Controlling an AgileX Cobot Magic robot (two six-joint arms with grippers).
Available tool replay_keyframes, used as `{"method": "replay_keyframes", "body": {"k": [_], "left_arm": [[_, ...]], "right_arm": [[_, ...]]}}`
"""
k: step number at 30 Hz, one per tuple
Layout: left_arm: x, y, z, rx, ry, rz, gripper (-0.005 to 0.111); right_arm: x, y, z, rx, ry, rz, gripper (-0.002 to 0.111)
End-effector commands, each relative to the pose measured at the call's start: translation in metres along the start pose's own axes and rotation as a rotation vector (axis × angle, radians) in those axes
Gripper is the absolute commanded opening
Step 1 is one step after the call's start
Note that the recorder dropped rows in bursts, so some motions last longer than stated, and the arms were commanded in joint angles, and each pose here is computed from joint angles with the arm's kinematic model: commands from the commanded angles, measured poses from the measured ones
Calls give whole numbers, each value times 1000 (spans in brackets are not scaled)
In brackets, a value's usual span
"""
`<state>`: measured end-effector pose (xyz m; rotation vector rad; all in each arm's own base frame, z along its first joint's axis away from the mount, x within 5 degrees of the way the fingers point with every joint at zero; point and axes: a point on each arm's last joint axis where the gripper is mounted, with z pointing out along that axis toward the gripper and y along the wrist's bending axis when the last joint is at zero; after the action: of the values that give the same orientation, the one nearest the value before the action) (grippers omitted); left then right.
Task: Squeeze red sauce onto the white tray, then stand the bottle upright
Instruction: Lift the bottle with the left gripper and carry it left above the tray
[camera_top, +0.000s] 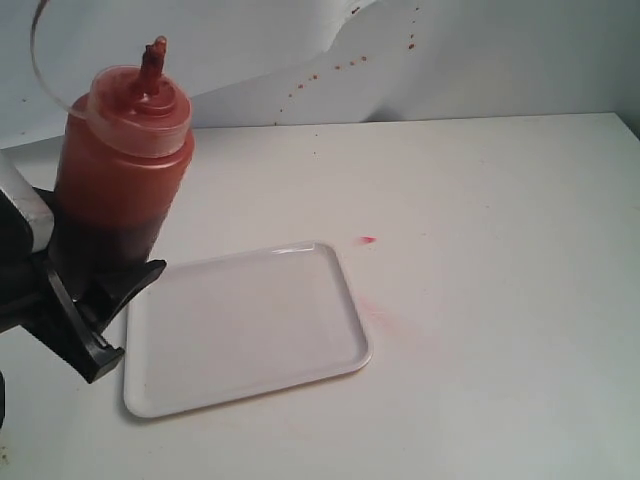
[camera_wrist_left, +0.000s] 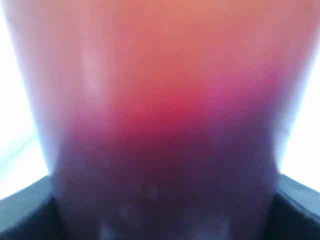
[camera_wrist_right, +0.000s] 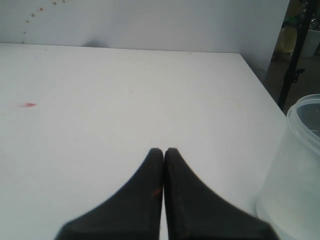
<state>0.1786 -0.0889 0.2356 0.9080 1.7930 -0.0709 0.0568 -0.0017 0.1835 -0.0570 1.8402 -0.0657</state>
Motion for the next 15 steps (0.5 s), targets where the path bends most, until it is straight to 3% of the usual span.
{"method": "replay_keyframes", "body": {"k": [1, 7, 15], "left_arm": [[-2, 0, -2, 0, -11, 58, 0], [1, 2, -2, -9, 34, 142, 0], [-2, 13, 16, -21, 153, 276, 0]], "right_arm": [[0, 0, 0, 8, -9, 3, 0], [-1, -1, 0, 13, -28, -14, 0], [-36, -5, -8, -43, -423, 476, 0]]}}
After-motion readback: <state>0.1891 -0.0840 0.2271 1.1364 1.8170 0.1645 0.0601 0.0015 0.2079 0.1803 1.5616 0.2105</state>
